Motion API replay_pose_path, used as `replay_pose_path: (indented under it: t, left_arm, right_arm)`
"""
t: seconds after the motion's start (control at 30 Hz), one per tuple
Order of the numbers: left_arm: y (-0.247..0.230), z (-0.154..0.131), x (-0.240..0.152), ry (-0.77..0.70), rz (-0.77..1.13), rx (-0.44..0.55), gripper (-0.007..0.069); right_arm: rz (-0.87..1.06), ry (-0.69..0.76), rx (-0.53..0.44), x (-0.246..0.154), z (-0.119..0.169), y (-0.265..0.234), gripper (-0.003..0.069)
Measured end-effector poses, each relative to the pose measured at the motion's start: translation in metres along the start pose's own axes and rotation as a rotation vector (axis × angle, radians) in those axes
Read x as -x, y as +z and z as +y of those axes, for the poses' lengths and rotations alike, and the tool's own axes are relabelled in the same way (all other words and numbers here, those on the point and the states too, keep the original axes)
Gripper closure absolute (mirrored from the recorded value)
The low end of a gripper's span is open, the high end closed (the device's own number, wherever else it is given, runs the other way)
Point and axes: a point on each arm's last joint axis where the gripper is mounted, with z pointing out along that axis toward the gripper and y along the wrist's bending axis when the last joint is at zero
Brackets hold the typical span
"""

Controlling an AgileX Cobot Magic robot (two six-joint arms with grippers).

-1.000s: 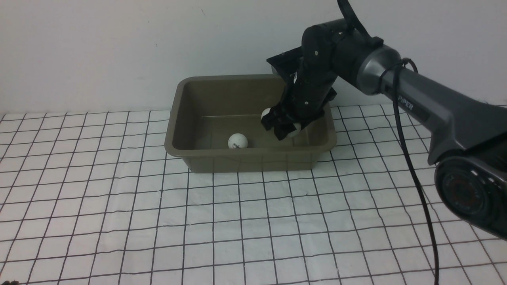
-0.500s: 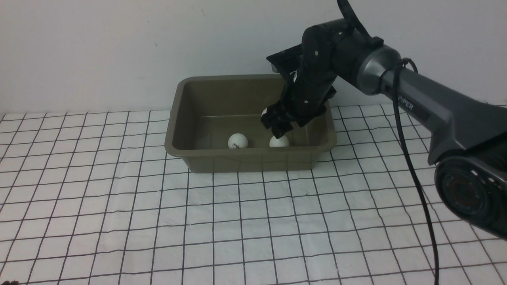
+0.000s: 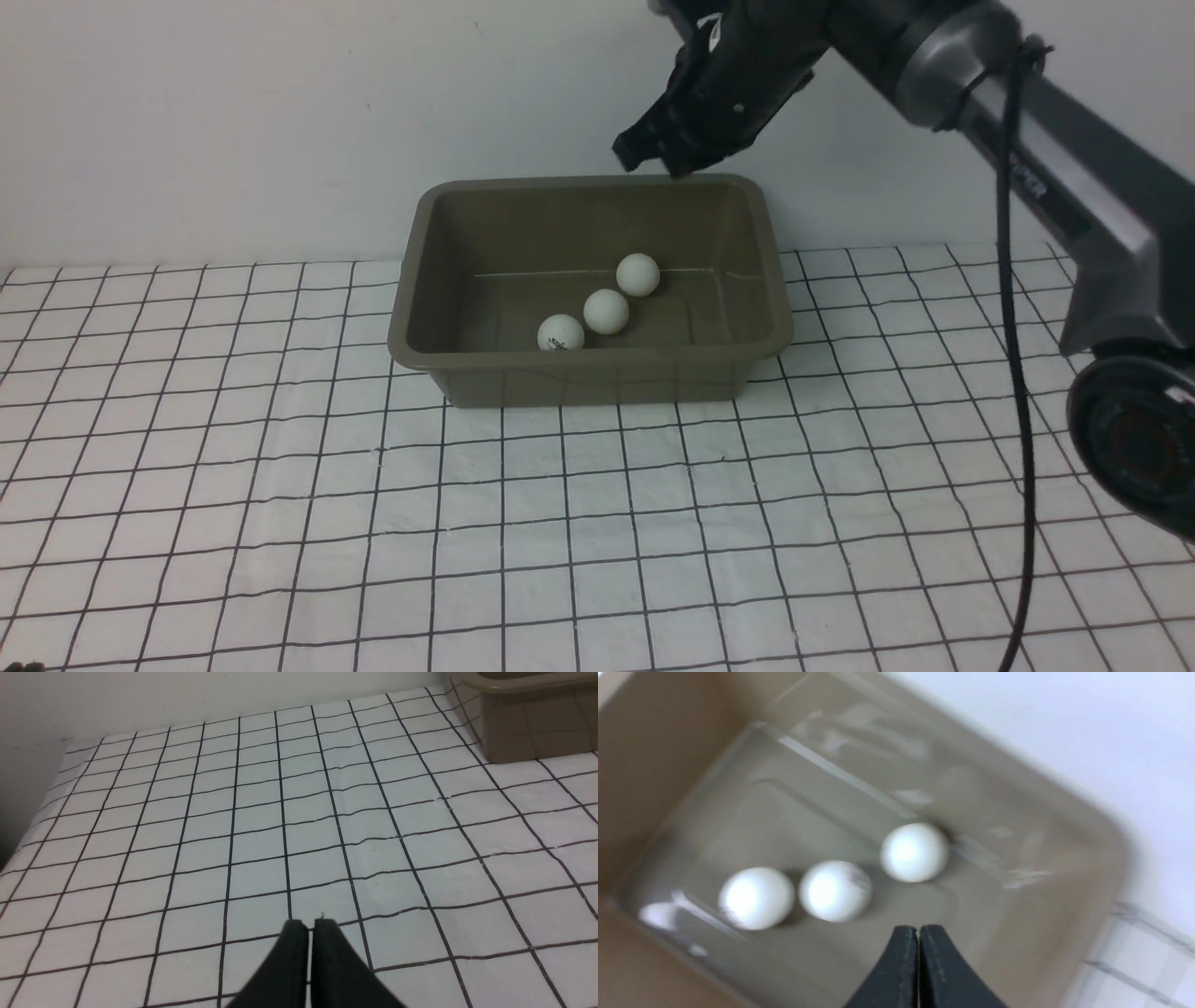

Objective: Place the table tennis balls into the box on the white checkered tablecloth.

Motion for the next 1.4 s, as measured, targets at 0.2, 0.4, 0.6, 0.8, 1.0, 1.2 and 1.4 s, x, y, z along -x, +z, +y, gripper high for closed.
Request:
replay_pose_path:
  t: [0.2, 0.4, 0.6, 0.8, 1.0, 1.2, 1.4]
  left_arm:
    - [0.000, 0.000, 0.000, 0.000, 0.000, 0.000, 0.0629]
    - [0.000, 0.000, 0.000, 0.000, 0.000, 0.000, 0.0629]
    - [0.000, 0.000, 0.000, 0.000, 0.000, 0.000, 0.0629]
    - [0.000, 0.000, 0.000, 0.000, 0.000, 0.000, 0.0629]
    - [0.000, 0.000, 0.000, 0.000, 0.000, 0.000, 0.0629]
    - [0.000, 0.000, 0.000, 0.000, 0.000, 0.000, 0.0629]
    - [0.000, 0.000, 0.000, 0.000, 0.000, 0.000, 0.0629]
  right_arm:
    - [-0.048, -0.025, -0.167, 0.008, -0.025, -0.047, 0.0670]
    - [-0.059, 0.051, -0.252, -0.006, -0.069, -0.107, 0.0670]
    - [-0.023, 0.146, -0.328, -0.043, -0.111, -0.163, 0.0669]
    - [0.039, 0.223, -0.313, -0.097, -0.117, -0.199, 0.0664]
    - [-0.035, 0.213, -0.292, -0.135, -0.094, -0.216, 0.0659]
    - [-0.104, 0.236, -0.253, -0.193, -0.061, -0.229, 0.0654]
    - [-0.170, 0.280, -0.209, -0.249, -0.034, -0.218, 0.0648]
